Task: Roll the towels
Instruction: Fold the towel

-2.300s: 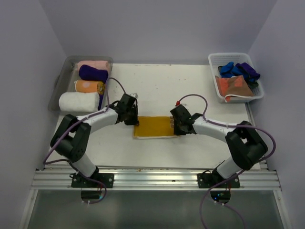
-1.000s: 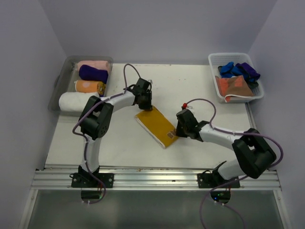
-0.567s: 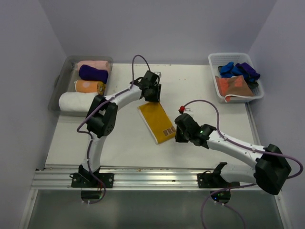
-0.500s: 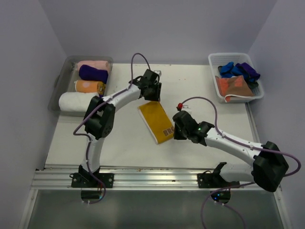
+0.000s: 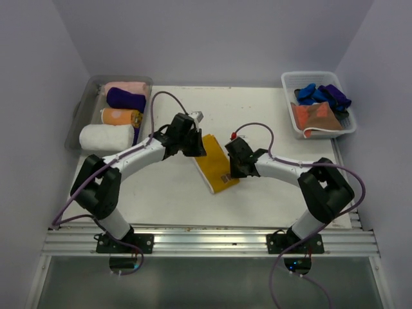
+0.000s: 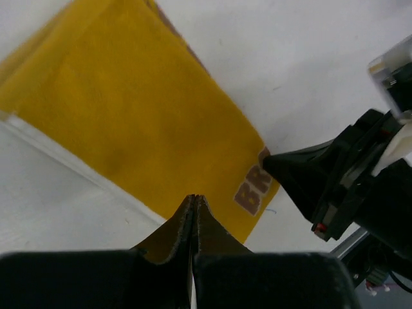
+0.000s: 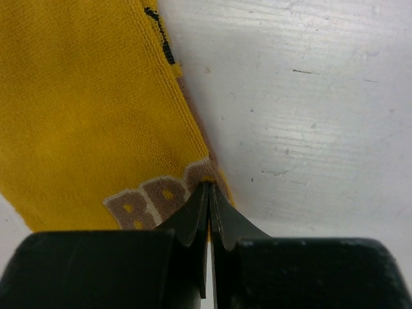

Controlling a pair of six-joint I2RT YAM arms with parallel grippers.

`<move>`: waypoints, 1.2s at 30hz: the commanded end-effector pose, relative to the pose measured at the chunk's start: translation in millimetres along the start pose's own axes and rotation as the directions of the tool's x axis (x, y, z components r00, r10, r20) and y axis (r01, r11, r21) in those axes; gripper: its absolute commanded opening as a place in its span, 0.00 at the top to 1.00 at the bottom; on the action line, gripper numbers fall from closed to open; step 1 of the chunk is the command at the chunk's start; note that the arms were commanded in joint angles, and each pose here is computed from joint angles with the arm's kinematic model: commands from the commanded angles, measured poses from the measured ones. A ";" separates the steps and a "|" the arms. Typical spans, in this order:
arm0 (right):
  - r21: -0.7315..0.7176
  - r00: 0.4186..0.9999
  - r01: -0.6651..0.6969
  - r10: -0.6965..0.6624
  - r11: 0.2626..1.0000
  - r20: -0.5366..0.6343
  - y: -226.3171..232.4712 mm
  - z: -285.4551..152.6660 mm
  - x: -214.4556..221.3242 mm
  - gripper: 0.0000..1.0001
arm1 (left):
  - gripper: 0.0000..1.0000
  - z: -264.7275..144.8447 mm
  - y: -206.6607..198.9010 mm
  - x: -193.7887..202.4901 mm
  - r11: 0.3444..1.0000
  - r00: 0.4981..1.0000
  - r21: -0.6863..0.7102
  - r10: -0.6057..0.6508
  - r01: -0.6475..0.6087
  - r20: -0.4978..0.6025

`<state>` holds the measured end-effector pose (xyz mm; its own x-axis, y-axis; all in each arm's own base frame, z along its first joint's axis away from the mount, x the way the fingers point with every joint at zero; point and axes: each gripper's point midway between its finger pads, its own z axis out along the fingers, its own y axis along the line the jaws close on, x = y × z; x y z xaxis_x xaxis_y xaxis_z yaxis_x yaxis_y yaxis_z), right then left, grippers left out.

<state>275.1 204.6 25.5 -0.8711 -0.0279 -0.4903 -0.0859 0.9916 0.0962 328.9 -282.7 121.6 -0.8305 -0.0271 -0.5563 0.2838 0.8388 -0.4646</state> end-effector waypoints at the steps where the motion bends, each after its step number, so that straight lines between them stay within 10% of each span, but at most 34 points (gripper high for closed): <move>1: -0.050 0.999 0.029 -0.027 0.998 0.023 10.3 5.4 -8.7 0.98 | 1.00 19.5 -16.4 24.2 0.991 0.997 0.110 -0.067 0.072 -0.049; 19: -0.170 0.996 -0.074 0.064 0.983 -0.064 27.8 -30.8 72.4 1.00 | 1.00 42.9 25.6 86.7 0.998 0.980 -0.060 0.004 -0.017 -0.201; 36: -0.187 0.996 0.047 -0.033 0.981 0.078 47.7 -57.3 14.8 0.90 | 1.00 -2.6 0.4 100.4 0.997 0.981 0.067 -0.012 0.026 -0.193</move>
<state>219.4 228.6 69.4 -0.8341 -0.0383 -0.5502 -0.1890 0.9571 0.2199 252.8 -280.7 84.9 -0.8868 0.0716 -0.4565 0.3210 0.8060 -0.4973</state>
